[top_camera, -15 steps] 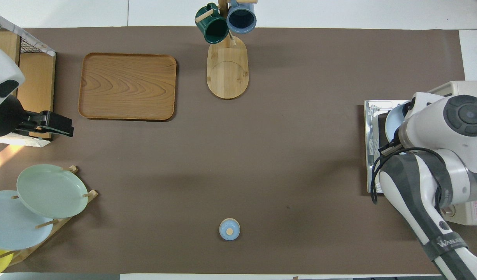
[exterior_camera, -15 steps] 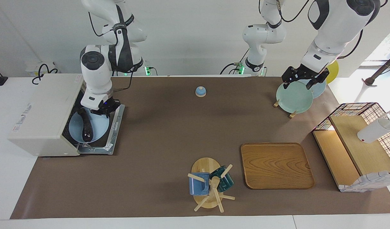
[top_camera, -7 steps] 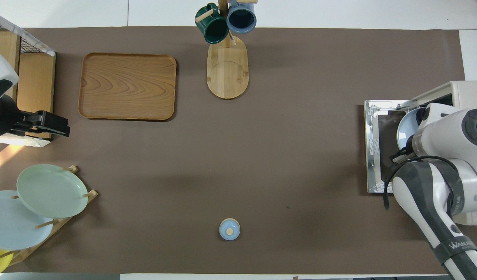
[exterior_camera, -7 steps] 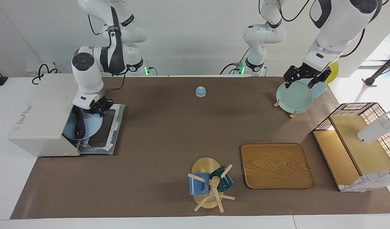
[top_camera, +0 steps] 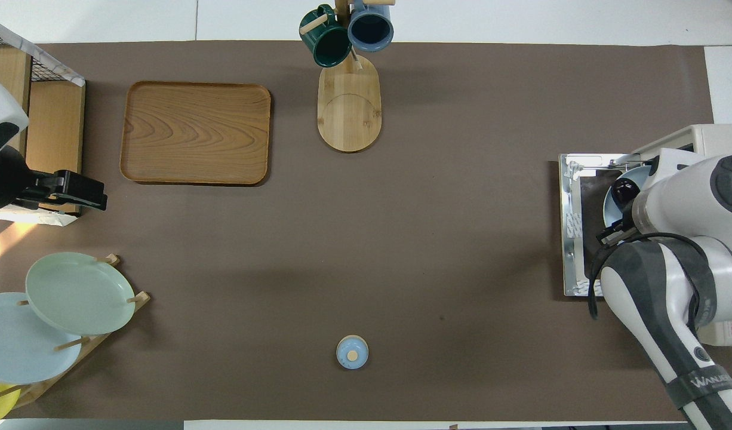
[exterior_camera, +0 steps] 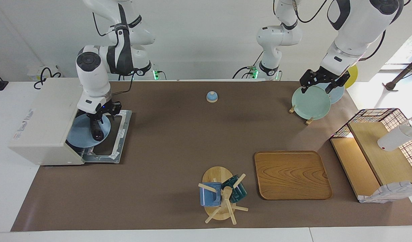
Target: Put eggplant into oven
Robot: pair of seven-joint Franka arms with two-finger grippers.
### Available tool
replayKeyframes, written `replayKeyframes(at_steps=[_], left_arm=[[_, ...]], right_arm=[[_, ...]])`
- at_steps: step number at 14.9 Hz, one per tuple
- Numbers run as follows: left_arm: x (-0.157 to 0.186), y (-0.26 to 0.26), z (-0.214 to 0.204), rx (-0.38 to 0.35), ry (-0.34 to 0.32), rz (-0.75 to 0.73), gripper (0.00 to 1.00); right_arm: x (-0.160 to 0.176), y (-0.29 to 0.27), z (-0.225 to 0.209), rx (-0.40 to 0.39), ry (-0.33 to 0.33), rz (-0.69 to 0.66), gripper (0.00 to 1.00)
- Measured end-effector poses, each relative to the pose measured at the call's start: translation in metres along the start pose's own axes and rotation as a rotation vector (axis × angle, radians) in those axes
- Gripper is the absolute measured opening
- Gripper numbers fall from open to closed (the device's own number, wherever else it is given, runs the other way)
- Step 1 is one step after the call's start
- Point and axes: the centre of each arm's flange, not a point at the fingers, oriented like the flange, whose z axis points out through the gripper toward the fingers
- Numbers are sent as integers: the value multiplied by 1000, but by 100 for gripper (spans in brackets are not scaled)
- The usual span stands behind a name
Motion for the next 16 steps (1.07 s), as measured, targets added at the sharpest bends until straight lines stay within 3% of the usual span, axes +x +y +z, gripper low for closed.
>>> replayKeyframes(at_steps=[2,4,9,16], left_arm=[[0,0,0,0,0,0,100],[0,0,0,0,0,0,100],[0,0,0,0,0,0,100],[0,0,0,0,0,0,100]], right_arm=[[21,-28,-13,-15,39,46,29],[36,-48,7,-8,53,104,4],[44,-46,81,27,14,188,1],[39,-42,91,32,7,242,1]])
